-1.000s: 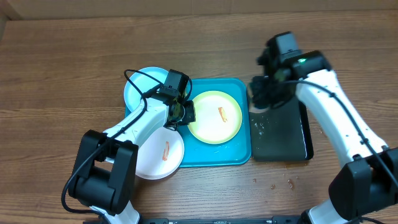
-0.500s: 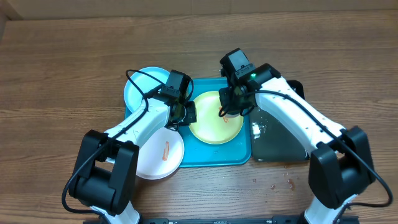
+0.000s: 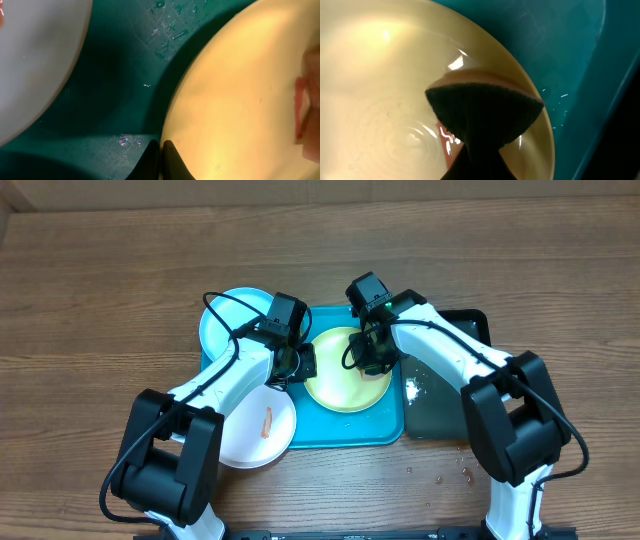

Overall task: Clean dirty plates on tray and stack at the side
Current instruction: 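Scrub the yellow plate surface with the sponge in the right gripper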

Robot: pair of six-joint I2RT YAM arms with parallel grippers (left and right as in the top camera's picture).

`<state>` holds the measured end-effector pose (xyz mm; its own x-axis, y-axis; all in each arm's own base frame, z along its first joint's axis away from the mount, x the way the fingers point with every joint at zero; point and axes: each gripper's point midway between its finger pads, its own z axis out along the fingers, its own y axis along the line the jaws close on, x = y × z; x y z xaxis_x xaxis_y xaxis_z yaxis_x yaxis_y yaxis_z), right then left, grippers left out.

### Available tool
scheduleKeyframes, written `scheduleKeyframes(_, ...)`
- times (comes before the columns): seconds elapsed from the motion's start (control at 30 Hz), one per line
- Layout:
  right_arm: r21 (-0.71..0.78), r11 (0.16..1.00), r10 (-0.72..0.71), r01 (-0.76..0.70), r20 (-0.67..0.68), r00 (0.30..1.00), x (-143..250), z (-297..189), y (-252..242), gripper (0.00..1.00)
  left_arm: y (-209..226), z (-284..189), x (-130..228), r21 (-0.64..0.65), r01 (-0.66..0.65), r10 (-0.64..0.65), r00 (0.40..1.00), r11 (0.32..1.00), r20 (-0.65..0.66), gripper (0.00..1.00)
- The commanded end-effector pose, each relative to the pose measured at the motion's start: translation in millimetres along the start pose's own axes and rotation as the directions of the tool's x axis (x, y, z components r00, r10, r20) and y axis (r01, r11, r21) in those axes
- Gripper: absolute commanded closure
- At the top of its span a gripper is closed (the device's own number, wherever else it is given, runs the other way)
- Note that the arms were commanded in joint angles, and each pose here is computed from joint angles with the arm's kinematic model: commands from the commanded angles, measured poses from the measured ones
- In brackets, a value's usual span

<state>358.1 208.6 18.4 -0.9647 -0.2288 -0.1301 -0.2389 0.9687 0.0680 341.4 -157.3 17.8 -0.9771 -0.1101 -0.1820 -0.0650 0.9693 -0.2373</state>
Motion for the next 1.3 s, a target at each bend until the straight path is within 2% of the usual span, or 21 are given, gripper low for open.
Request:
scheduleKeyframes(0.0, 0.022, 1.000, 0.007, -0.007, 0.011, 1.000, -2, 1, -3, 0.96, 1, 5, 7, -0.004, -0.003, 0.002, 1.000, 1.000, -0.027, 0.96)
scheduleKeyframes(0.6, 0.056, 0.995, 0.082, -0.083, 0.012, 0.997, 6, 33, -13, 0.96, 1, 5, 9, 0.000, -0.039, 0.039, 0.999, 0.999, -0.037, 0.96)
scheduleKeyframes(1.0, -0.192, 0.978, 0.067, -0.082, -0.084, 0.994, 36, 51, 28, 0.96, -1, 5, 10, 0.012, -0.057, 0.058, 0.998, 0.998, -0.040, 0.96)
scheduleKeyframes(1.27, -0.257, 0.964, 0.030, -0.070, -0.155, 0.987, 63, 56, 45, 0.96, -2, 5, 8, 0.016, -0.058, 0.059, 0.998, 0.998, -0.033, 0.96)
